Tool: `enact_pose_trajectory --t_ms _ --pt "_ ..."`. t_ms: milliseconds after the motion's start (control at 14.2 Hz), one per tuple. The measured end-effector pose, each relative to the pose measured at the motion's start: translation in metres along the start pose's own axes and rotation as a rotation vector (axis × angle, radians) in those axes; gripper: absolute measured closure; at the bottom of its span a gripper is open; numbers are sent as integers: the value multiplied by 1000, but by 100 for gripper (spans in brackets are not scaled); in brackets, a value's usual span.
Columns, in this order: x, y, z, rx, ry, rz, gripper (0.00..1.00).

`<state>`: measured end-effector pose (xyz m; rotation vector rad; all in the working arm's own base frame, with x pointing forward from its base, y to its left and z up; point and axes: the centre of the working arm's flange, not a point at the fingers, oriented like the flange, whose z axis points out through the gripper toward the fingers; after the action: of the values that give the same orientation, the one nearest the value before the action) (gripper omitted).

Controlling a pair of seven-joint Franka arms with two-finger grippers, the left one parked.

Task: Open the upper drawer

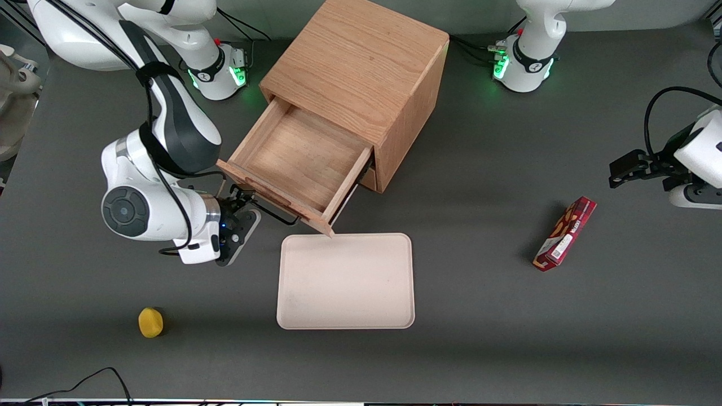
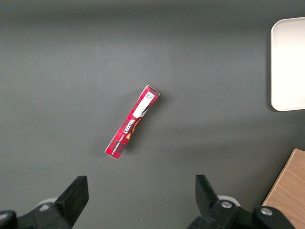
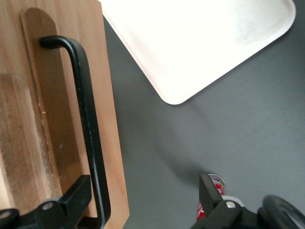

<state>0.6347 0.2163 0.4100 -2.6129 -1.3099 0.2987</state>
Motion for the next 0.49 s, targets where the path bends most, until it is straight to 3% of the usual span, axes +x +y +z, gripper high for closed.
enact_pose_trajectory --t_ms 351,491 --pt "-2 0 -10 -5 -3 1 0" --pt "-9 3 -40 -32 17 14 0"
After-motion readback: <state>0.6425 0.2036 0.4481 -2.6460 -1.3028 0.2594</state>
